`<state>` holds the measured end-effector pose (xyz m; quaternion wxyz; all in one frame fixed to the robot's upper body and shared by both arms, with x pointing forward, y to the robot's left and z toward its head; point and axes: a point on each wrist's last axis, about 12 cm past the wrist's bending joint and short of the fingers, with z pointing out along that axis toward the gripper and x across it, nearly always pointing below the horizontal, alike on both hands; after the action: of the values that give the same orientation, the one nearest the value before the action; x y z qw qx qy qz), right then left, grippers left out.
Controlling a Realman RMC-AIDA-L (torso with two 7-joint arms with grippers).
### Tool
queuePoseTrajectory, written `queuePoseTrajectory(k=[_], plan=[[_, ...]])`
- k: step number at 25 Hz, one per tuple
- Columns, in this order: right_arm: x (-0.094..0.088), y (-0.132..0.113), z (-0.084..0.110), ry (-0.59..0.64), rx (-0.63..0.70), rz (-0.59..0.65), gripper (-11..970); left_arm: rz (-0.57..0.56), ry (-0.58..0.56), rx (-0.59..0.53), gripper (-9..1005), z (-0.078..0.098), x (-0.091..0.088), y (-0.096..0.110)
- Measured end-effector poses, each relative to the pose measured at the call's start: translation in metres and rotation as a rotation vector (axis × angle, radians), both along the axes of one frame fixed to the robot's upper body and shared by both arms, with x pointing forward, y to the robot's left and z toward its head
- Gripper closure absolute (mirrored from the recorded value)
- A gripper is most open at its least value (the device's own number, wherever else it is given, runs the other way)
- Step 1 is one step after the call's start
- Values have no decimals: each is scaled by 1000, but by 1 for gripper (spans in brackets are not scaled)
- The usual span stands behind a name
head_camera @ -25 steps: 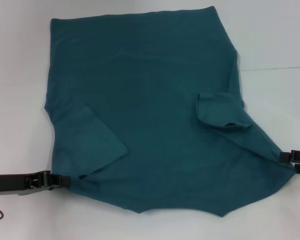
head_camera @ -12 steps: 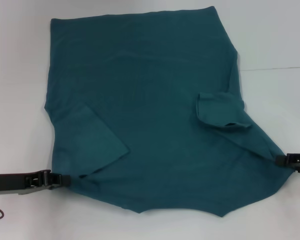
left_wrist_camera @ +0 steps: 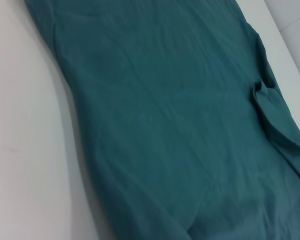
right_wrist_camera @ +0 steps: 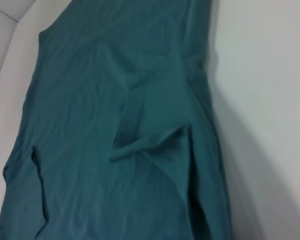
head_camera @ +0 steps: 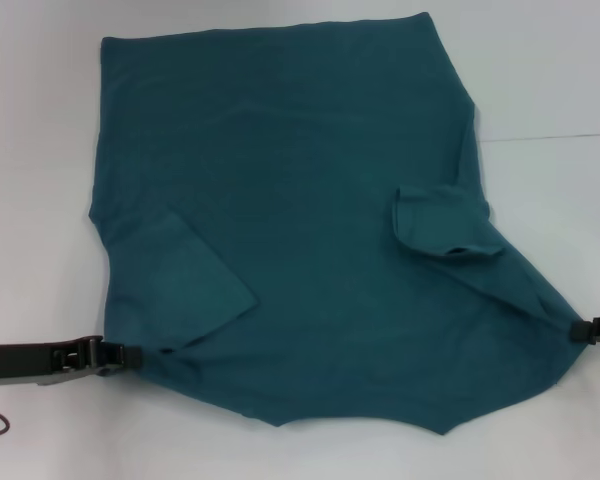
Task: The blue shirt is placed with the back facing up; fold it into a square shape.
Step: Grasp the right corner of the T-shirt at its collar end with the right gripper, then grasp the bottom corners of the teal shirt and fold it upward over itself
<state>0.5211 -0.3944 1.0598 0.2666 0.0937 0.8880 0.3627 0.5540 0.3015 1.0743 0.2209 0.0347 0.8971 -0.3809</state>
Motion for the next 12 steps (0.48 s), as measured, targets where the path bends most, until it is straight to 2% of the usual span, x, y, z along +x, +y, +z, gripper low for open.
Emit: queuePoseTrajectory(k=[5,12], plan=[[-6,-4,0,-36,11,-6,912,22,-5,-12,947,-1,-1,2],[-16,-8,0,-98,37,-4,923,52,3,-59,947,-3,-8,6]])
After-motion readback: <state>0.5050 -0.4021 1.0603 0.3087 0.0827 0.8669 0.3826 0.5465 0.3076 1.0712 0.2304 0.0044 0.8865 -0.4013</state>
